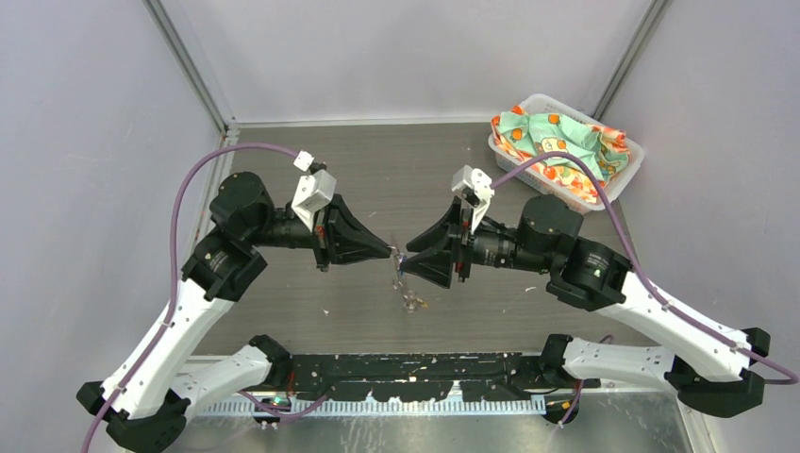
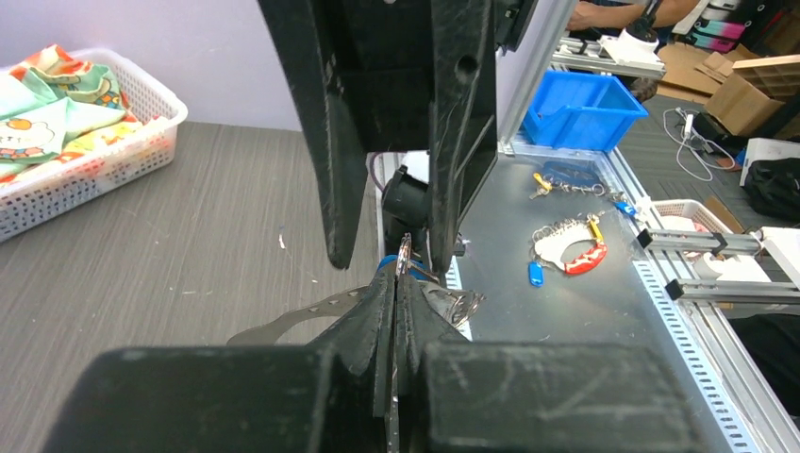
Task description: Put the keys on the keyring
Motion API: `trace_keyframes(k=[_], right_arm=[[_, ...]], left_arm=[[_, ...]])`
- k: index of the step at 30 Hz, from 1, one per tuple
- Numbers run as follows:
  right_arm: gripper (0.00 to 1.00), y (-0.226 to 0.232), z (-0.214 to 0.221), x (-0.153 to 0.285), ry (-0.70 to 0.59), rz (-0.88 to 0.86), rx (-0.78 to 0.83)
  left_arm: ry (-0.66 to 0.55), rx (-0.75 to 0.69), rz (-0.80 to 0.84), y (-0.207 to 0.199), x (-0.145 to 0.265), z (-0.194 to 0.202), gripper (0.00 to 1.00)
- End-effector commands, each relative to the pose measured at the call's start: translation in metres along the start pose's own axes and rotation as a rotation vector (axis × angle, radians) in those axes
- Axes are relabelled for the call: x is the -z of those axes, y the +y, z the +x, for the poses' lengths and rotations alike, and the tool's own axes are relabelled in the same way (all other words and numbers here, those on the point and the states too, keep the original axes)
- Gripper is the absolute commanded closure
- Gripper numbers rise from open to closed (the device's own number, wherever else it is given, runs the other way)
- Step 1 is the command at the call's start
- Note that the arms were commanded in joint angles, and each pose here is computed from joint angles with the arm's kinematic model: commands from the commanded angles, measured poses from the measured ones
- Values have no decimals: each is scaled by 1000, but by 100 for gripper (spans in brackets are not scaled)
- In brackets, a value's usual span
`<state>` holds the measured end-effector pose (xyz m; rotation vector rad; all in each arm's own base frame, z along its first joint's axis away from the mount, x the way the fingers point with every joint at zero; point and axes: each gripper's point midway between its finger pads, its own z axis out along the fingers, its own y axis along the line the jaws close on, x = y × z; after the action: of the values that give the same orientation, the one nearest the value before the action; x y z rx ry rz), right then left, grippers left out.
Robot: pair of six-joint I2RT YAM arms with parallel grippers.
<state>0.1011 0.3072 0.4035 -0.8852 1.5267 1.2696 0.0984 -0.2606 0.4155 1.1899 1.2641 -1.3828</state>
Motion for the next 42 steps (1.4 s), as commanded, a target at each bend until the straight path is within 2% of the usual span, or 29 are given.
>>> trace_keyframes(k=[1,3,5,8,12,14,18,27,31,36,39,42], right_arm=[[49,8,-34,-5,-133,-32,4],[49,8,-35,-5,-140,-28,0],[53,7,-37,-5,-151,-26,-6],[67,9,-34,-5,-141,-34,-17],[70,9,-21,-7,-87,-41,-41],[69,9,-15,-8,-65,-42,-59],[61,9,-6,-5,-46,-45,-71],[63,14,-3,-5,-16,-73,-75],[54,10,-7,0,22,-29,-40],[45,14,-46,12,-62,-3,68],[44,13,-48,2,-42,-12,77],[48,14,-43,-7,-19,-37,74]], left_arm=[[-77,-92,7,-11,2,-33,100],[-75,-90,8,-11,3,-32,100],[-74,-90,10,-11,3,-31,100],[-76,-91,6,-12,3,-30,100],[-78,-93,5,-13,4,-31,100],[-78,-94,8,-14,4,-31,100],[-79,-93,7,-14,4,-31,100],[-80,-92,8,-15,5,-33,100],[-77,-92,13,-15,5,-31,100],[-70,-81,11,-13,4,-27,100],[-69,-76,6,-11,3,-26,100],[-72,-76,3,-11,3,-28,100]])
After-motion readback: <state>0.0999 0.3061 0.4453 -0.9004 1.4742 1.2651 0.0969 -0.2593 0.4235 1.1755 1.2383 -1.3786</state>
